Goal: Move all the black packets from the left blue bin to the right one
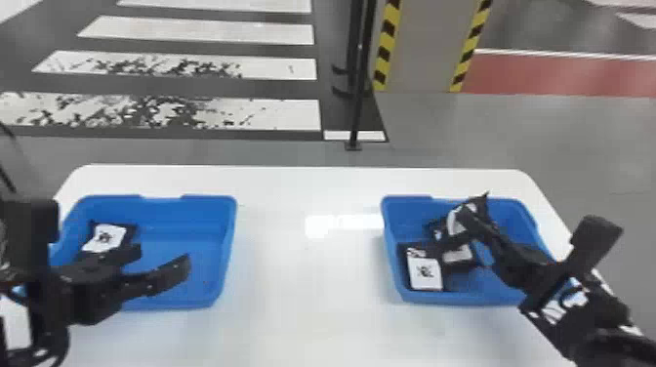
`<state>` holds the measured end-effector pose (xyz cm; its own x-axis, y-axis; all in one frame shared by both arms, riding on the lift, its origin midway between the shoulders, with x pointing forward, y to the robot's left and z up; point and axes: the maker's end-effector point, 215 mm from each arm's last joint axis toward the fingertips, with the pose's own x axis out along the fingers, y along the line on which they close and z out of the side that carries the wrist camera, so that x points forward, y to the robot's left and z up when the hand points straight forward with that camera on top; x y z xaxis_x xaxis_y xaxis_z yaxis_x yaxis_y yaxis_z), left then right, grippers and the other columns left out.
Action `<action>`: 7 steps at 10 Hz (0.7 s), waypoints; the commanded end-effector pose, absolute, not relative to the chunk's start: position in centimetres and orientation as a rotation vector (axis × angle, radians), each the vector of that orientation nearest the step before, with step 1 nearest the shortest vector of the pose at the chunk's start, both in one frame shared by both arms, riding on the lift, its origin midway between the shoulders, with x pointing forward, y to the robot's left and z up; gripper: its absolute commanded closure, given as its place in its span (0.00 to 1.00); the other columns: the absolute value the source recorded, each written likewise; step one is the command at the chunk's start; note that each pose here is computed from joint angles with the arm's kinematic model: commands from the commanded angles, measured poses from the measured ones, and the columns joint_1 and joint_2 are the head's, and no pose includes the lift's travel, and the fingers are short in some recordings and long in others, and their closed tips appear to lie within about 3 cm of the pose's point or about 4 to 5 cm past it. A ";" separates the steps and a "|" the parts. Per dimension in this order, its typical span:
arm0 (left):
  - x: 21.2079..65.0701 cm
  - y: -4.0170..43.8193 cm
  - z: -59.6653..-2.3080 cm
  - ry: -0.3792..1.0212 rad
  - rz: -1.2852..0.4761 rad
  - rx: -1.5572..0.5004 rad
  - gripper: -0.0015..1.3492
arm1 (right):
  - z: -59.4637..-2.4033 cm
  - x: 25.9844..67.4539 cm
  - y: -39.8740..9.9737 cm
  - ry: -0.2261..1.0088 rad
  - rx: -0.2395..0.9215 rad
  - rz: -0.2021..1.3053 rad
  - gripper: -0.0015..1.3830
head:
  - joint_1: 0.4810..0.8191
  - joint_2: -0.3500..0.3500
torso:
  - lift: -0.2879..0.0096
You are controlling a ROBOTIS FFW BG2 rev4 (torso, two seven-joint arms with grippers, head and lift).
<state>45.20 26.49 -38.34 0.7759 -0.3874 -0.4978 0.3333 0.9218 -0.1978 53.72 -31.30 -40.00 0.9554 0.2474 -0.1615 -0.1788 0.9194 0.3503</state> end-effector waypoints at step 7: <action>46.6 40.7 -39.1 0.633 -0.043 -0.023 0.13 | -36.9 43.9 -29.1 0.138 0.188 0.177 0.11 | 0.63 0.62 | 0.50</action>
